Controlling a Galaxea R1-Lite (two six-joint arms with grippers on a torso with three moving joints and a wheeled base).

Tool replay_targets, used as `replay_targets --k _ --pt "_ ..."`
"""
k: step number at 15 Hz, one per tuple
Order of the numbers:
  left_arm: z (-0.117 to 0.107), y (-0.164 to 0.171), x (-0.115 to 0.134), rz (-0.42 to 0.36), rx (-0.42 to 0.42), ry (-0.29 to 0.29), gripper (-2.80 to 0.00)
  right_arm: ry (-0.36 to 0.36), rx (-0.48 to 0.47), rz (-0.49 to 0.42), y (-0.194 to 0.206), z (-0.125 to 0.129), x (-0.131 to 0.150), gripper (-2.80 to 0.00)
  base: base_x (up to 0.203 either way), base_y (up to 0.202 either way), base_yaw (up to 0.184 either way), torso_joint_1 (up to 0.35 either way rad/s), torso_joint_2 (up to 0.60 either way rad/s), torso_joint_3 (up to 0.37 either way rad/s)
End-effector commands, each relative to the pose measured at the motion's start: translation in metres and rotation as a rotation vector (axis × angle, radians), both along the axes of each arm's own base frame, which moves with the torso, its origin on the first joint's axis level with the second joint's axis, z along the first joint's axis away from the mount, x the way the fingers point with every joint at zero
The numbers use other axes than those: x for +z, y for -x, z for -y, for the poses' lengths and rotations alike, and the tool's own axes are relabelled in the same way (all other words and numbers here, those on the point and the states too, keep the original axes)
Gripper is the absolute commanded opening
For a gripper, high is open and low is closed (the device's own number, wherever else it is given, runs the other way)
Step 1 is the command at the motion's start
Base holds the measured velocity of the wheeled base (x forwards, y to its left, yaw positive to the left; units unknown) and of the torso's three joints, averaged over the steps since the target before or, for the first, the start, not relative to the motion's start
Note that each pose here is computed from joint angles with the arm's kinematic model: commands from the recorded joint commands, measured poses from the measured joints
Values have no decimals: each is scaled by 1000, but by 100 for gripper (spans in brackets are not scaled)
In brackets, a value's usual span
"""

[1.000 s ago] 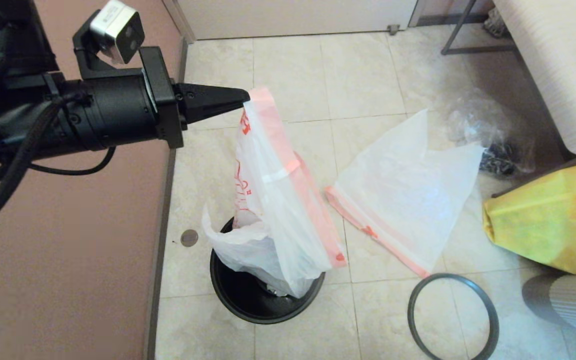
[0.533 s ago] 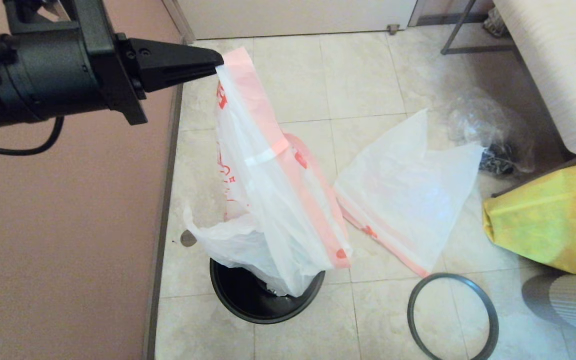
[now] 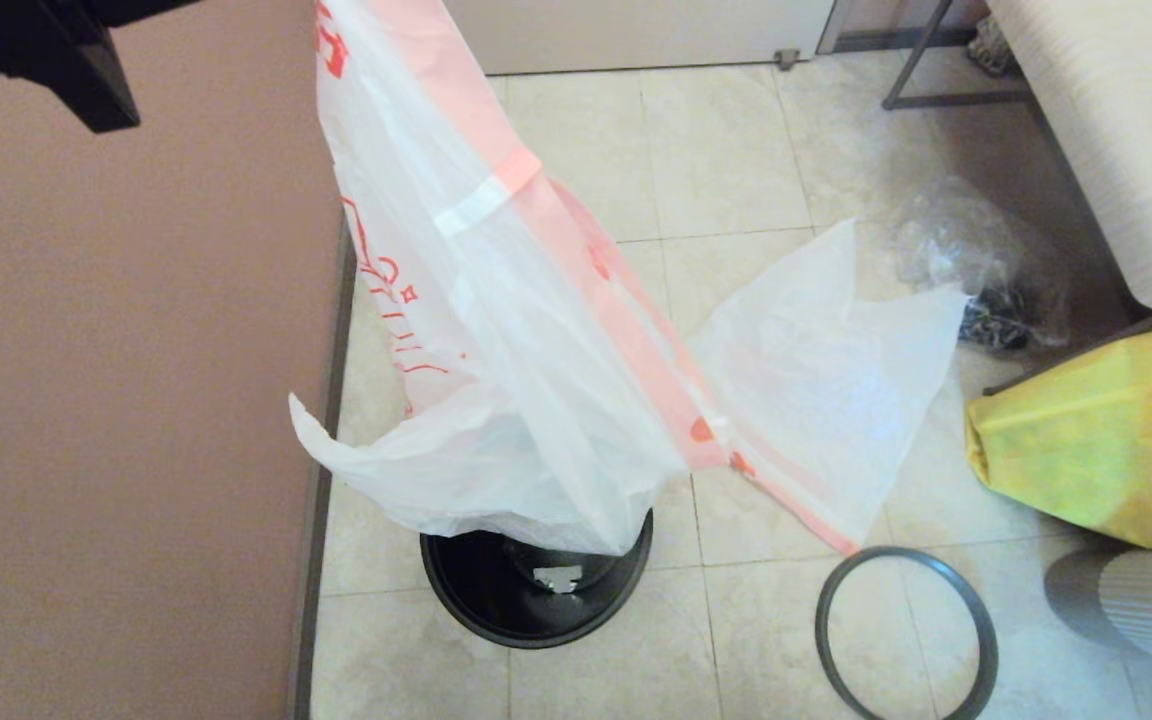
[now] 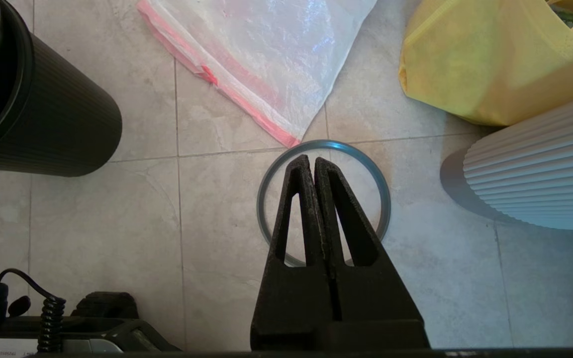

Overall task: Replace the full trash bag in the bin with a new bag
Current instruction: Place the trash bag on the floor

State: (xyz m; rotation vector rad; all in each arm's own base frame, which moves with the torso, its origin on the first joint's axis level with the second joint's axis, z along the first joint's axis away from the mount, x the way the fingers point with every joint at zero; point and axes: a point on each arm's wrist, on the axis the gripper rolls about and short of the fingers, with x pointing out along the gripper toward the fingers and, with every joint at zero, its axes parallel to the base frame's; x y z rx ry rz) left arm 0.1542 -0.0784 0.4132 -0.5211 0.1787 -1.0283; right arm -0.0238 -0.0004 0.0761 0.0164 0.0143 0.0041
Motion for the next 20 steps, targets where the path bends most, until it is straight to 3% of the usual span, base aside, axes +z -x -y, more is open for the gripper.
replay_targets --k 1,8,11,15,18,20 --pt "-8 19 19 42 -4 24 -280 0 0 -1 0 0 0 -280 0 0 0 0 0 0" --pt "-28 64 66 115 10 60 -280 0 1 -1 0 0 0 -280 0 0 0 0 0 0" --pt "-34 78 70 145 16 72 -280 0 0 -1 0 0 0 -280 0 0 0 0 0 0" --pt "-43 83 71 167 93 73 -280 0 0 -1 0 0 0 -280 0 0 0 0 0 0" --pt "-44 76 69 150 127 64 -280 0 0 -1 0 0 0 -280 0 0 0 0 0 0" --pt "-45 56 58 88 191 40 -280 0 0 -3 0 0 0 -280 0 0 0 0 0 0"
